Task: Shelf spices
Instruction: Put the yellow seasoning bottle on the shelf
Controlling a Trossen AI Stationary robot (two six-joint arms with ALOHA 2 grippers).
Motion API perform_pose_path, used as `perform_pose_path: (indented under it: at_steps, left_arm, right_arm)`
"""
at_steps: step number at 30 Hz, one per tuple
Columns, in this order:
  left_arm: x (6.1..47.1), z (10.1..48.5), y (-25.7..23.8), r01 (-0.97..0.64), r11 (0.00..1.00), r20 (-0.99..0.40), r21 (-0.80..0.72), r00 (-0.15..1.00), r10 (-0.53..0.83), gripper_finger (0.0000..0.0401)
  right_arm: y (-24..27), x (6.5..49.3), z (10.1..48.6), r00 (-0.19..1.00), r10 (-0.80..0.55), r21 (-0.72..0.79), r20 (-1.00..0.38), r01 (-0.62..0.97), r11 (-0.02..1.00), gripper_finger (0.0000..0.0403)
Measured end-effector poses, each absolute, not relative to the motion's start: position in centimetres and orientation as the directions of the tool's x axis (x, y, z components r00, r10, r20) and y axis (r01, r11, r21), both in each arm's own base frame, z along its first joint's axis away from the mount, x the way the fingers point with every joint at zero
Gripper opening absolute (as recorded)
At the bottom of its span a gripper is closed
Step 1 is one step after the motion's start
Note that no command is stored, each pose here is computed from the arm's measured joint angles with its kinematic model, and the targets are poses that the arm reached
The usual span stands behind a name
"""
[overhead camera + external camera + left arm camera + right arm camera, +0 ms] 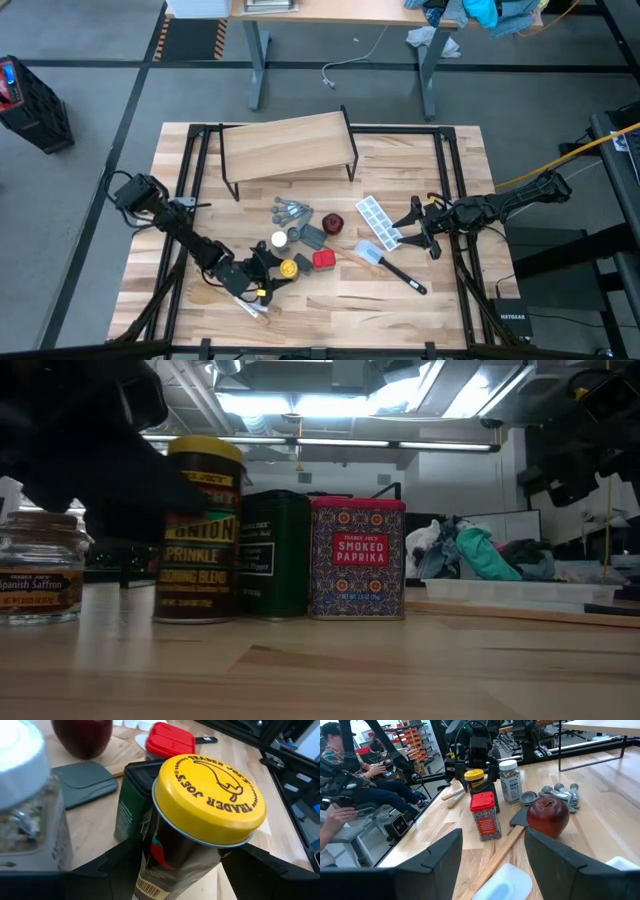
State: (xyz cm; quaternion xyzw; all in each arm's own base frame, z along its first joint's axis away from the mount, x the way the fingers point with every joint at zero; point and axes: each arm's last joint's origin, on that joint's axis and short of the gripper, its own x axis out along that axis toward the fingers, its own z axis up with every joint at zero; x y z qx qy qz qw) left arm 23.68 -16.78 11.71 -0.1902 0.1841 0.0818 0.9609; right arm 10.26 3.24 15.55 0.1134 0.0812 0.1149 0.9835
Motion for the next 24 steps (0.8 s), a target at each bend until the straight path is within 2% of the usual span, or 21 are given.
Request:
perform_pose_path:
  at_steps: [17, 20, 24]
  left_arm:
    - [24.04, 11.71, -16.28, -0.250, 0.900, -0.387, -0.358, 0.917, 0.101, 0.0244]
    - [24.05, 11.73, -16.28, -0.248, 0.901, -0.386, -0.356, 0.917, 0.100, 0.0227]
    - [24.02, 11.77, -16.34, -0.245, 0.901, -0.383, -0.358, 0.918, 0.098, 0.0184]
  right_arm:
    - [3.24, 10.26, 15.56, 0.961, 0.244, 0.242, -0.133, -0.207, 0.948, 0.0221]
    - [3.24, 10.26, 15.56, 0.961, 0.244, 0.241, -0.133, -0.207, 0.948, 0.0221]
    - [3.24, 10.26, 15.56, 0.961, 0.244, 0.242, -0.133, -0.207, 0.948, 0.0221]
